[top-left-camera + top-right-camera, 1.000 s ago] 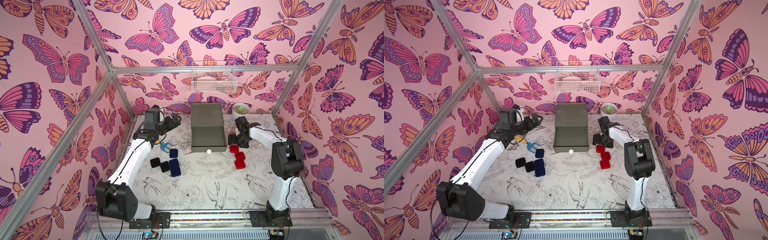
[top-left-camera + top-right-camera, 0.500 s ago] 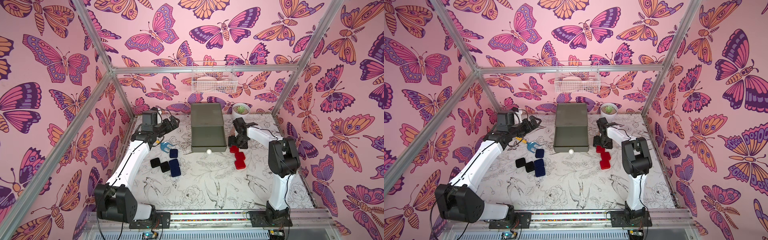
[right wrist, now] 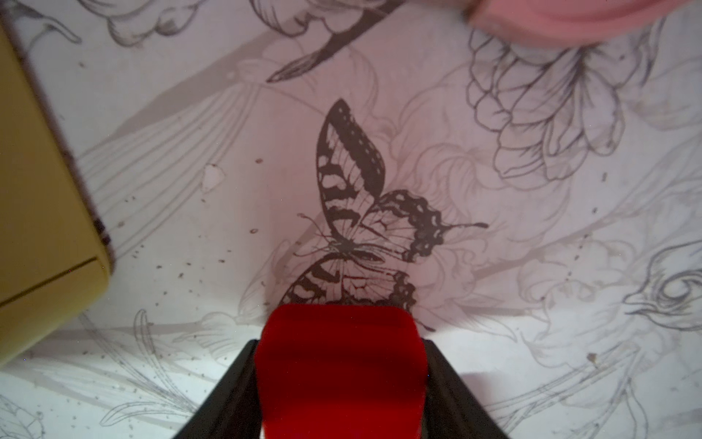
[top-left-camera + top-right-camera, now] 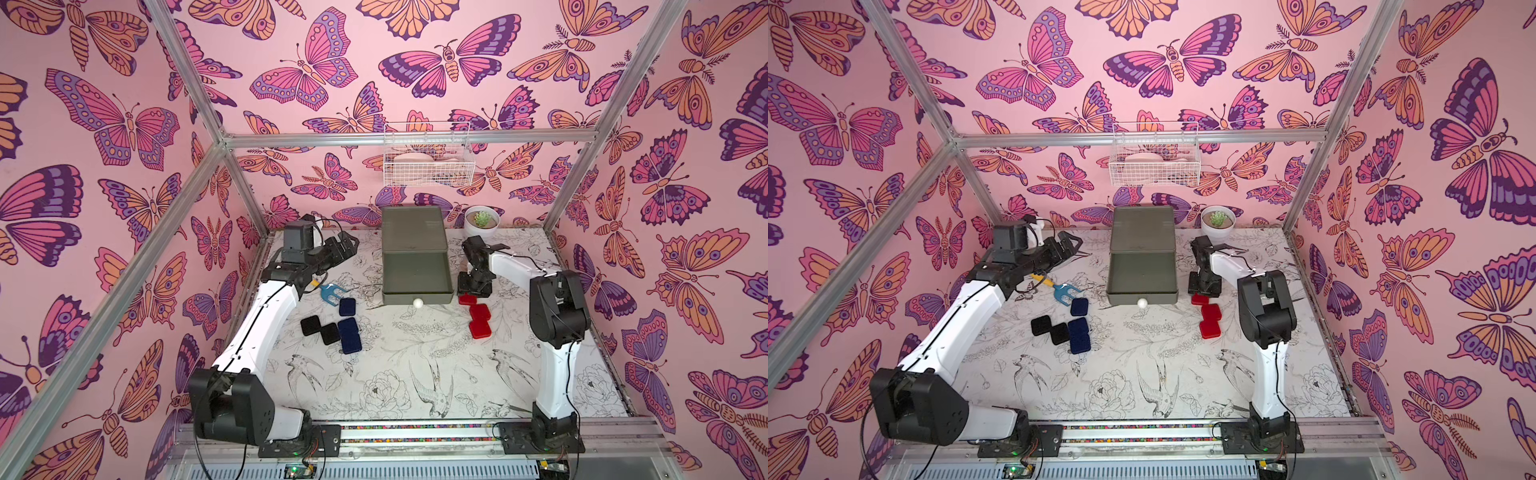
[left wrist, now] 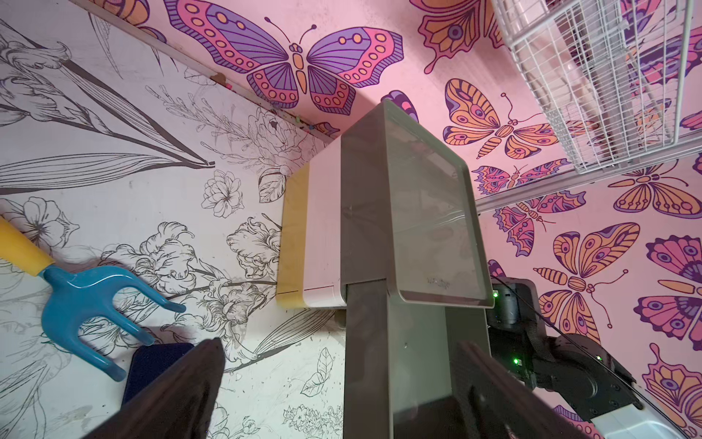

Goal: Place the brooch boxes into the drawer by color
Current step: Pick up the brooch box from the center of the board.

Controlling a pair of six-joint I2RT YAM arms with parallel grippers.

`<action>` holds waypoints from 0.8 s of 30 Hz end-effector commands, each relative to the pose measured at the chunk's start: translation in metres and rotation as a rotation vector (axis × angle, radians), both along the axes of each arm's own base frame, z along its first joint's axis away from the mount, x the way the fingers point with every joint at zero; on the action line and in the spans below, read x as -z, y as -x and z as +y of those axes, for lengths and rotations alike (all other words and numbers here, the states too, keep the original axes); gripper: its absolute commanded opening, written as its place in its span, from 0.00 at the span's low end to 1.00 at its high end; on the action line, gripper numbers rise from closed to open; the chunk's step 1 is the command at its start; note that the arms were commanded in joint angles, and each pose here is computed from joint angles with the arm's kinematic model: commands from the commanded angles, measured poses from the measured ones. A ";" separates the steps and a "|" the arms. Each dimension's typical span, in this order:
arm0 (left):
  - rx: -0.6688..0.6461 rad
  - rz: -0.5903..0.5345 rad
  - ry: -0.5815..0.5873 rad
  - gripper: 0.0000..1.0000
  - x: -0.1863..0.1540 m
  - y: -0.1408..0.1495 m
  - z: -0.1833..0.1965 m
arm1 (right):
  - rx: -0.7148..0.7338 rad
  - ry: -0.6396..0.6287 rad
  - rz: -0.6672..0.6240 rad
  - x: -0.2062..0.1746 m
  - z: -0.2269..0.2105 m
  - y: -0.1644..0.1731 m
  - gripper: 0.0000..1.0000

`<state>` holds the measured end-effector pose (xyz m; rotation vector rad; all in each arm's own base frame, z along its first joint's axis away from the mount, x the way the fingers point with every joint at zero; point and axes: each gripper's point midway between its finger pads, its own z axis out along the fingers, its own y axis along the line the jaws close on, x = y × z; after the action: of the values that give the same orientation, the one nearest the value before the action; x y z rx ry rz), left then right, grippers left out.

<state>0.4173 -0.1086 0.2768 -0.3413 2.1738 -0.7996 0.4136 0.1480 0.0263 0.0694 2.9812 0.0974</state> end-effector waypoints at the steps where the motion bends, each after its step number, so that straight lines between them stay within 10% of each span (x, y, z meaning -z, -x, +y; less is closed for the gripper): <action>1: 0.012 0.023 -0.014 1.00 0.011 0.003 0.003 | 0.003 0.024 -0.031 -0.020 -0.003 0.000 0.52; 17: 0.014 0.008 -0.053 1.00 0.008 0.003 0.011 | 0.035 0.113 -0.395 -0.191 -0.033 -0.019 0.52; 24: 0.015 0.020 -0.053 1.00 0.013 0.002 0.012 | -0.212 0.018 -0.604 -0.263 0.050 -0.007 0.53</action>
<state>0.4170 -0.0990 0.2716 -0.3166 2.1906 -0.7550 0.4261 0.1712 0.2742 -0.1195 2.4148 0.0730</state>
